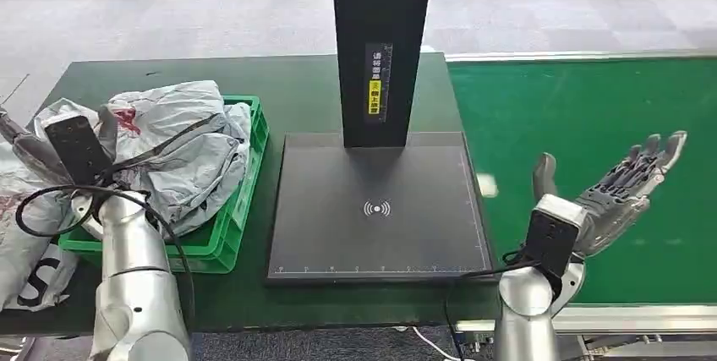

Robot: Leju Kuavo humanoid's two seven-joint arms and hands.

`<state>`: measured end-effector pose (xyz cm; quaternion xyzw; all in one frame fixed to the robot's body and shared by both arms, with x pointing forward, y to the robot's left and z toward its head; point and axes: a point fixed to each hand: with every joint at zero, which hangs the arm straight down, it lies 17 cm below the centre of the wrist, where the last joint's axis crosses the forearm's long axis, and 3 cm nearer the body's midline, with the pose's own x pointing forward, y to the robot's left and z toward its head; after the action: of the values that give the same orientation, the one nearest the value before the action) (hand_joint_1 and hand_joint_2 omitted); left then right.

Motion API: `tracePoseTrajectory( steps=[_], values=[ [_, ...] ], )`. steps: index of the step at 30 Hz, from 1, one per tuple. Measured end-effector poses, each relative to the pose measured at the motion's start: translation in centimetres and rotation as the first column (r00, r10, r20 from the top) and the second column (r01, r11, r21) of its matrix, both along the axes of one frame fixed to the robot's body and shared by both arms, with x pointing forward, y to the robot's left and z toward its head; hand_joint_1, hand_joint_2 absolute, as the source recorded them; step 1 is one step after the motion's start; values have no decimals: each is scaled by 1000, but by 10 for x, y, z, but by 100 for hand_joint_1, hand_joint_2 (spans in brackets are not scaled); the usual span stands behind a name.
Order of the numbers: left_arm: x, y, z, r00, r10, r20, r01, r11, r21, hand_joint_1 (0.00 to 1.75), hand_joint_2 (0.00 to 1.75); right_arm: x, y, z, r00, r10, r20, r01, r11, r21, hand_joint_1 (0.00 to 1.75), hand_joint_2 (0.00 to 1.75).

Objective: Moved the parcel from conveyor to table for the left to box.

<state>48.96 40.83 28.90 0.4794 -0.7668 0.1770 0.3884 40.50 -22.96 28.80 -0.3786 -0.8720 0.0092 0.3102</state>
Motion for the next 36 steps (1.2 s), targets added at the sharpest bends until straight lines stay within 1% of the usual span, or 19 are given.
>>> tracePoseTrajectory(
  steps=[4, 6, 8, 10, 11, 12, 13, 15, 17, 19, 24, 26, 30, 34, 36],
  values=[
    [-14, -17, 26, 999, 5, 37, -9, 994, 112, 0, 175, 0, -2, -2, 1000, -9, -5, 9, 1000, -8, 0, 175],
    [-24, -21, 39, 997, 6, 76, -16, 992, 128, 0, 175, 0, -4, -3, 1000, -16, -8, 16, 1000, -13, 0, 175],
    [-34, -26, 47, 993, -5, 121, -8, 994, 113, 0, 175, 0, -6, -4, 1000, -20, -11, 20, 1000, -14, 0, 175],
    [-47, -38, 59, 982, -42, 186, 23, 994, 104, 0, 175, 0, -6, -5, 1000, -21, -13, 20, 1000, -11, 0, 175],
    [-52, -46, 63, 973, -72, 217, 54, 995, 90, 0, 175, 0, -6, -5, 1000, -19, -12, 19, 1000, -10, 0, 175],
    [-56, -58, 67, 959, -124, 254, 109, 991, 72, 0, 175, 0, -3, -4, 1000, -10, -11, 10, 1000, -6, 0, 175],
    [-60, -70, 70, 941, -180, 285, 171, 984, 57, 0, 175, 0, 3, -3, 1000, 4, -9, -4, 1000, -10, 0, 175],
    [-66, -97, 78, 879, -318, 355, 328, 944, 33, 0, 175, 0, 20, -2, 999, 48, -6, -48, 999, -27, 0, 175],
    [-78, -125, 91, 780, -456, 427, 487, 872, 42, 0, 175, -4, 44, -6, 993, 116, -12, -116, 993, -19, 0, 175],
    [-90, -152, 100, 702, -551, 451, 582, 809, 82, 0, 175, -7, 62, -7, 985, 173, -13, -173, 985, -9, 0, 175],
    [-109, -186, 111, 597, -657, 461, 679, 719, 146, 0, 175, -13, 84, -5, 970, 245, -5, -245, 969, 27, 0, 175],
    [-112, -203, 112, 573, -693, 437, 702, 690, 175, 0, 175, -16, 92, -3, 961, 278, 1, -278, 960, 42, 0, 175],
    [-116, -230, 110, 495, -758, 425, 771, 609, 187, 0, 175, -18, 105, 5, 936, 353, 17, -353, 933, 73, 0, 175],
    [-117, -246, 105, 436, -793, 425, 821, 544, 172, 0, 175, -19, 110, 8, 918, 394, 30, -395, 911, 121, 0, 175],
    [-117, -253, 98, 410, -808, 423, 847, 509, 152, 0, 175, -19, 109, 9, 916, 399, 38, -400, 904, 151, 0, 175]
  ],
)
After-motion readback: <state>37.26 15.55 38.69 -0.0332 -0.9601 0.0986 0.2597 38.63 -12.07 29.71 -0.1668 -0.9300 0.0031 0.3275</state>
